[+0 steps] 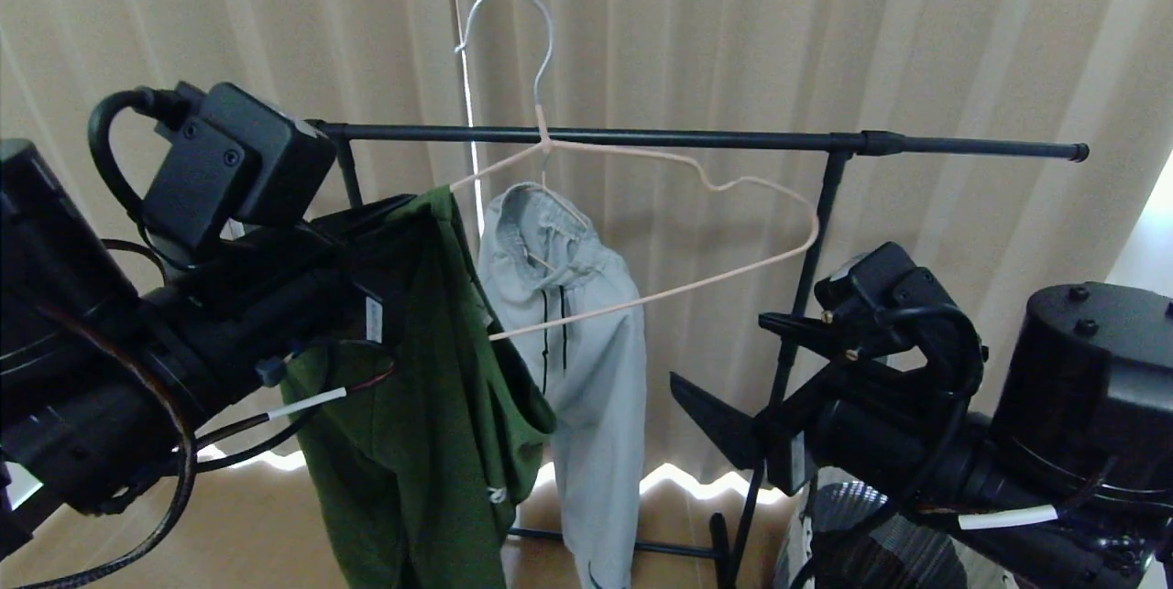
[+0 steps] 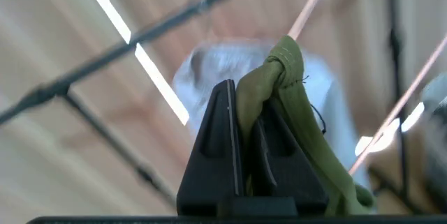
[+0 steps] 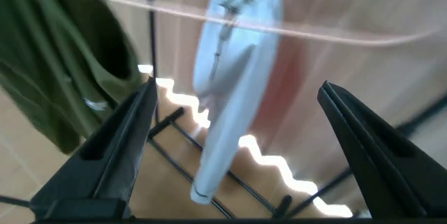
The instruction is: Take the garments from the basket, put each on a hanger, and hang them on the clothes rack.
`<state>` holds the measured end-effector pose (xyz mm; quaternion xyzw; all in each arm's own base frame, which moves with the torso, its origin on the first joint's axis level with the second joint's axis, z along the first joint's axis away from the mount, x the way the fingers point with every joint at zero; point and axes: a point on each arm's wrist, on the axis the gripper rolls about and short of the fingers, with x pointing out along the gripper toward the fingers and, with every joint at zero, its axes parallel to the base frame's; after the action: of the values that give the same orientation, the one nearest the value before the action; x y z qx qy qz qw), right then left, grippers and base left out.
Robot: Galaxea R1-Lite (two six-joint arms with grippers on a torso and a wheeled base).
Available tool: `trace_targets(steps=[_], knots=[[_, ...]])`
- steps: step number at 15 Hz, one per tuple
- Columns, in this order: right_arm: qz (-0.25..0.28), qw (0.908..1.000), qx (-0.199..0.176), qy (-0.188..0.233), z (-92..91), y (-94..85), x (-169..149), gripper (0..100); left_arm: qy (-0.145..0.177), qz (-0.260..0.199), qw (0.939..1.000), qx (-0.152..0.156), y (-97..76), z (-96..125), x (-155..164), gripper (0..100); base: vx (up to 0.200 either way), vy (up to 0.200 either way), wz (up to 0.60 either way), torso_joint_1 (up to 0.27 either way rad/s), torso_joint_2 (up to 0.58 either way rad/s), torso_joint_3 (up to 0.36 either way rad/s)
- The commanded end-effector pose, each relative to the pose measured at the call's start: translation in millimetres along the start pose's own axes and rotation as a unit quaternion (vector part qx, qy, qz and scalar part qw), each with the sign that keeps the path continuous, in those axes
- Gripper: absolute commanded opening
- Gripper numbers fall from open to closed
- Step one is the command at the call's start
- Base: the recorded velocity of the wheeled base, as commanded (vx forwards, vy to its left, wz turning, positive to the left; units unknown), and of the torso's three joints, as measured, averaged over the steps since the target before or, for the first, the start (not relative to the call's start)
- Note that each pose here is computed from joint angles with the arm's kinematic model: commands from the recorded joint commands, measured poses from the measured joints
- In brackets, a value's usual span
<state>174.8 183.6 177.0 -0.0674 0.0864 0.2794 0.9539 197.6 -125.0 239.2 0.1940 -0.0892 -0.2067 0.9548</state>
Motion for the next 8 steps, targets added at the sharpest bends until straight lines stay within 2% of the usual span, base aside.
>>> trace_targets(steps=[1,4,8], knots=[[0.009,0.9999,-0.007,0.013,-7.4,7.5,9,100,-0.02,-0.008,0.9997,-0.008,-4.2,10,6,0,0.0,0.0,0.0,0.0,0.0,0.0],[0.015,0.9998,-0.007,0.009,-6.7,13.0,16,100,-0.047,-0.034,0.9978,-0.031,-17.7,26,13,0,0.0,0.0,0.0,0.0,0.0,0.0],[0.015,0.9998,-0.006,0.009,-5.5,15.1,23,100,-0.056,-0.049,0.9966,-0.035,-25.7,32,15,0,0.0,0.0,0.0,0.0,0.0,0.0]])
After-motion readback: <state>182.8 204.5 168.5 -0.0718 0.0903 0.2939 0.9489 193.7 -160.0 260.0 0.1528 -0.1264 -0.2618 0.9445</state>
